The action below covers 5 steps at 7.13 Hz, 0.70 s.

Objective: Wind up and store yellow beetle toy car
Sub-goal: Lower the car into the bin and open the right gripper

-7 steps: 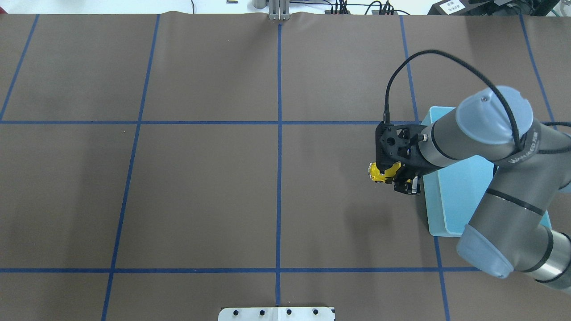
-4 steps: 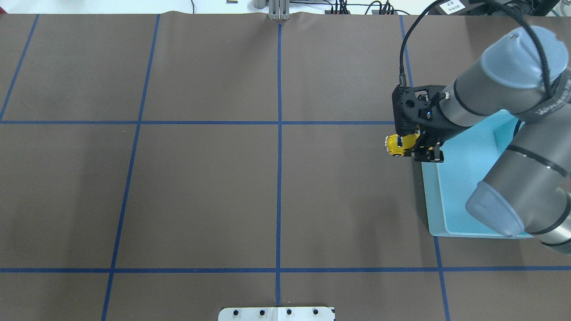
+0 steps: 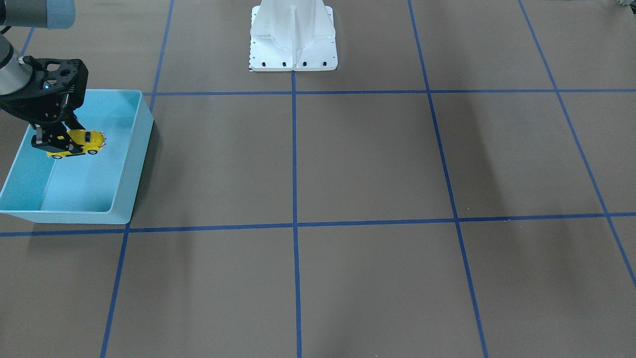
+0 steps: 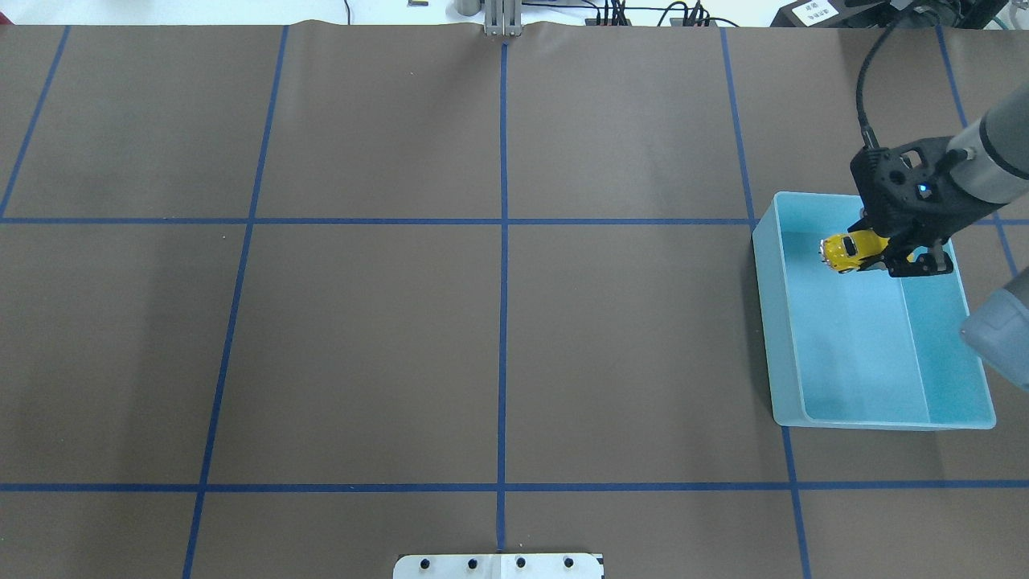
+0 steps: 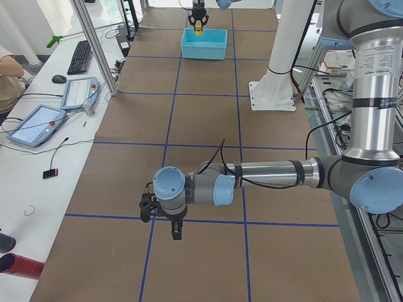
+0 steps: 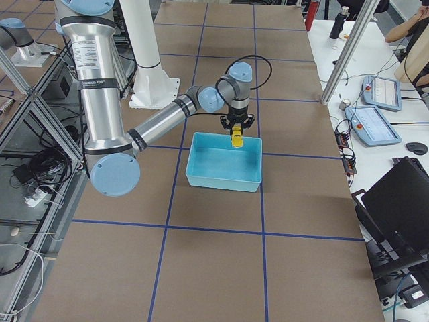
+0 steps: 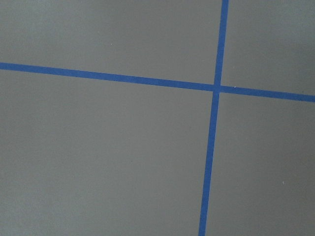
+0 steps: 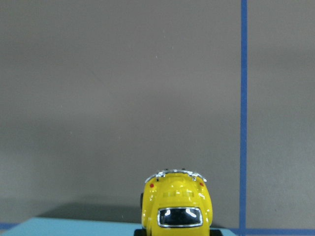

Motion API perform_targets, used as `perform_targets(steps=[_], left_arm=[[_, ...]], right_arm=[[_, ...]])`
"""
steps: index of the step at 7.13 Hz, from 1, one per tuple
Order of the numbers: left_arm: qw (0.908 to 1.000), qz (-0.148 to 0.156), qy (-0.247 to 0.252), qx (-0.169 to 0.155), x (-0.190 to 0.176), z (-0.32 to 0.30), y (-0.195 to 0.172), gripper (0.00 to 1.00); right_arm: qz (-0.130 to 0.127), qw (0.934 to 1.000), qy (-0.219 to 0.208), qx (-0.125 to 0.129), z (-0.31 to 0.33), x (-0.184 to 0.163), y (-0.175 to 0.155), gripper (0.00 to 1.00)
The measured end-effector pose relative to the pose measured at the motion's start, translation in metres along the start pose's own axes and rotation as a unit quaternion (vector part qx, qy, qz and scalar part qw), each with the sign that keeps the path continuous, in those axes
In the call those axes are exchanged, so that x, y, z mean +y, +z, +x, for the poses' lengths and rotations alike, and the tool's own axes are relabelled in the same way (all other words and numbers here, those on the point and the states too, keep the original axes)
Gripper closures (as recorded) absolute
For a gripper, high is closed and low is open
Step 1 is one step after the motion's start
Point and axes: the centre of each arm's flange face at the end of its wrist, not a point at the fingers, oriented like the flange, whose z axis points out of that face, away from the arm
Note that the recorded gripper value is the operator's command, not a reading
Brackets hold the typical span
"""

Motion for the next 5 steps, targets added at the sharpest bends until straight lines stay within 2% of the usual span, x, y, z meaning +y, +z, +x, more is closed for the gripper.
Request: perform_targets(steps=[2,5], left_arm=[[1.0000,0.000,0.000,0.000,0.000,0.000,0.000,0.00],[1.0000,0.000,0.000,0.000,0.000,0.000,0.000,0.00]], right_arm=[[0.005,0.9998,-0.019,0.000,-0.011,0.028,0.041,1.00],[0.004,0.9994,-0.035,0.000,-0.024,0.019,0.119,1.00]])
